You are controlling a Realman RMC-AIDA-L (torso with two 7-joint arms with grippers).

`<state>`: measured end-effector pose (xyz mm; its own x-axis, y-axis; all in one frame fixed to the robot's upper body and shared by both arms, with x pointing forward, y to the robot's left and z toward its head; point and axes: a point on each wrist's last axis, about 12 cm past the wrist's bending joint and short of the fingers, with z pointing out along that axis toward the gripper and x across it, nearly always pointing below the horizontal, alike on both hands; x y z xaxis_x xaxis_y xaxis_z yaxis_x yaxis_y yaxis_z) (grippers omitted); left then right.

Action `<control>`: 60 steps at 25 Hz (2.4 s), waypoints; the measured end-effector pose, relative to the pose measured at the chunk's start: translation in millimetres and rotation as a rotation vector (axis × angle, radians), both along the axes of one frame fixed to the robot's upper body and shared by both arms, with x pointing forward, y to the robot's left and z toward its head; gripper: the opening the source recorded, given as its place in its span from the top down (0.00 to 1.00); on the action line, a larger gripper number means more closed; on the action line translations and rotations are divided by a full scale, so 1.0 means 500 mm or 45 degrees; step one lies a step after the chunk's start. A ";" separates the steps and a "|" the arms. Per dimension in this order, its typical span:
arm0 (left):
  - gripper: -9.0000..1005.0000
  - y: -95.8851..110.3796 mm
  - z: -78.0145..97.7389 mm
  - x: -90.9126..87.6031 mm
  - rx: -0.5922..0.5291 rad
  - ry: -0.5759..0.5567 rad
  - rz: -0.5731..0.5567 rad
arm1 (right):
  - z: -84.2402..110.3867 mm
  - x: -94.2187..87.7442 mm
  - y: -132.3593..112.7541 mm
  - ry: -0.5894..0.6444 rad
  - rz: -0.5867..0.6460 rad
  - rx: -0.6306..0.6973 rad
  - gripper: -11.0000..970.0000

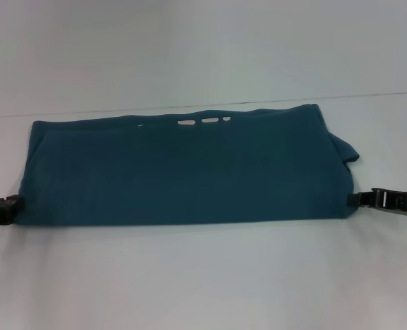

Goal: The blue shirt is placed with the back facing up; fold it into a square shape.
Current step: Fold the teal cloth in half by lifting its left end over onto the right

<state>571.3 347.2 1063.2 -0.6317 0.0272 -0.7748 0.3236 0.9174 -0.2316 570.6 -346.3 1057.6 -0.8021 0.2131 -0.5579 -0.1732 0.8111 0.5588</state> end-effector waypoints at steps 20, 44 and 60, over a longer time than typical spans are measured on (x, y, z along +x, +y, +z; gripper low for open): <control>0.99 0.023 0.012 -0.020 -0.020 -0.003 0.034 | -0.016 -0.042 -0.036 -0.056 -0.069 0.044 0.99; 0.97 0.010 0.025 -0.035 -0.097 0.033 -0.058 | 0.009 -0.062 -0.034 -0.135 0.032 0.157 0.89; 0.32 0.059 0.055 -0.058 -0.200 0.070 0.125 | 0.068 -0.037 -0.047 -0.295 0.038 0.207 0.29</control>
<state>542.3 376.9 1090.8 -0.6671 -0.1551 -0.7286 0.2172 0.8951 -0.3893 552.3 -369.8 1091.8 -0.6647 0.2927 -0.6874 -0.3340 0.7066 0.6238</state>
